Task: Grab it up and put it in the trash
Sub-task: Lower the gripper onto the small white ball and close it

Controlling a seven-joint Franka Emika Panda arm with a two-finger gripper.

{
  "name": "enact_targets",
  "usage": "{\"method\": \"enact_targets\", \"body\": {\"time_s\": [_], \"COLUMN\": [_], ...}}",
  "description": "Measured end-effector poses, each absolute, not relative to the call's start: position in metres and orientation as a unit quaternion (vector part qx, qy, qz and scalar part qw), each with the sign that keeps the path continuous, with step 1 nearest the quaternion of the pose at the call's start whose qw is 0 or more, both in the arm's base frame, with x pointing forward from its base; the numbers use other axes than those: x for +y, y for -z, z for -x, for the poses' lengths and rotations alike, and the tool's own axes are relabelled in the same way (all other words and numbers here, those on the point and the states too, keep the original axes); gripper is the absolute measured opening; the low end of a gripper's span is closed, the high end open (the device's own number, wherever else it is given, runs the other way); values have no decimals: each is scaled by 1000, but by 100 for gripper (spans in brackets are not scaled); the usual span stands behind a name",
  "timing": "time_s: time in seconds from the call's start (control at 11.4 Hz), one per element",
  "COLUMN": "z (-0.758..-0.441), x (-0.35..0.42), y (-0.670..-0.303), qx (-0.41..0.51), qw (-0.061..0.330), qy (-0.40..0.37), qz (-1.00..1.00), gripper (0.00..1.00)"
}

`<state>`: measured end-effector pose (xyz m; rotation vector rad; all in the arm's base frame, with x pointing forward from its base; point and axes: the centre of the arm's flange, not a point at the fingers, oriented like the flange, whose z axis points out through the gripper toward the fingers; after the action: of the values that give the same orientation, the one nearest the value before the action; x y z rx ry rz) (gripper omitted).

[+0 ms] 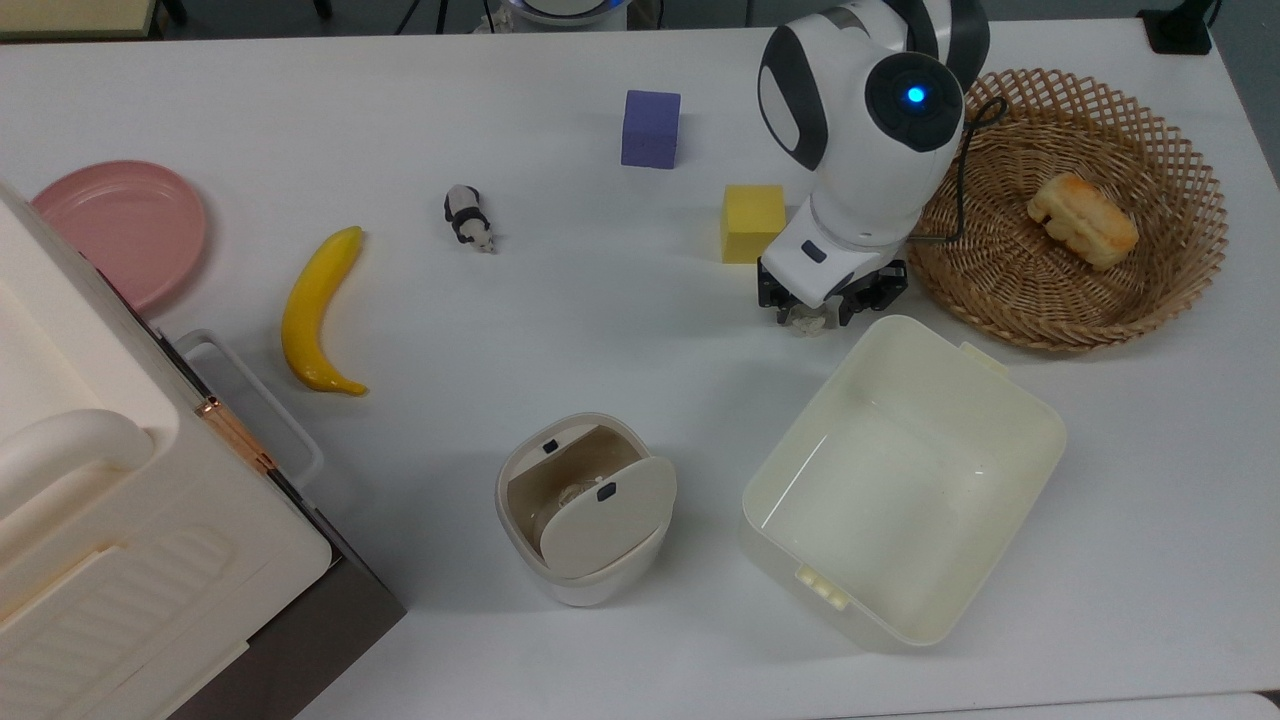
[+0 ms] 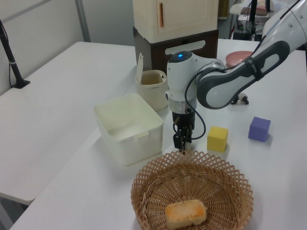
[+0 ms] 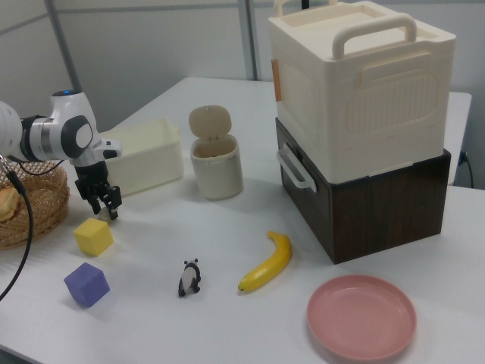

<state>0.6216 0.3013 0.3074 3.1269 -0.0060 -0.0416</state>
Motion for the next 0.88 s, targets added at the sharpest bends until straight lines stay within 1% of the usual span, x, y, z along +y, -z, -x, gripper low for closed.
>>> {"method": "enact_targets", "body": {"time_s": [0.09, 0.18, 0.26, 0.35, 0.44, 0.7, 0.88], "z": [-621, -621, -621, -622, -622, -625, -631], "x": [302, 302, 302, 301, 301, 301, 299], "y": [-305, -304, -304, -304, -304, -310, -329], "qx": [-1, -1, -1, 1, 2, 1, 0], "qw": [9, 10, 11, 13, 14, 12, 7], "qy": [14, 15, 14, 13, 13, 7, -9], "qz": [-1000, -1000, -1000, -1000, -1000, -1000, -1000], "gripper": [64, 56, 55, 44, 41, 37, 37]}}
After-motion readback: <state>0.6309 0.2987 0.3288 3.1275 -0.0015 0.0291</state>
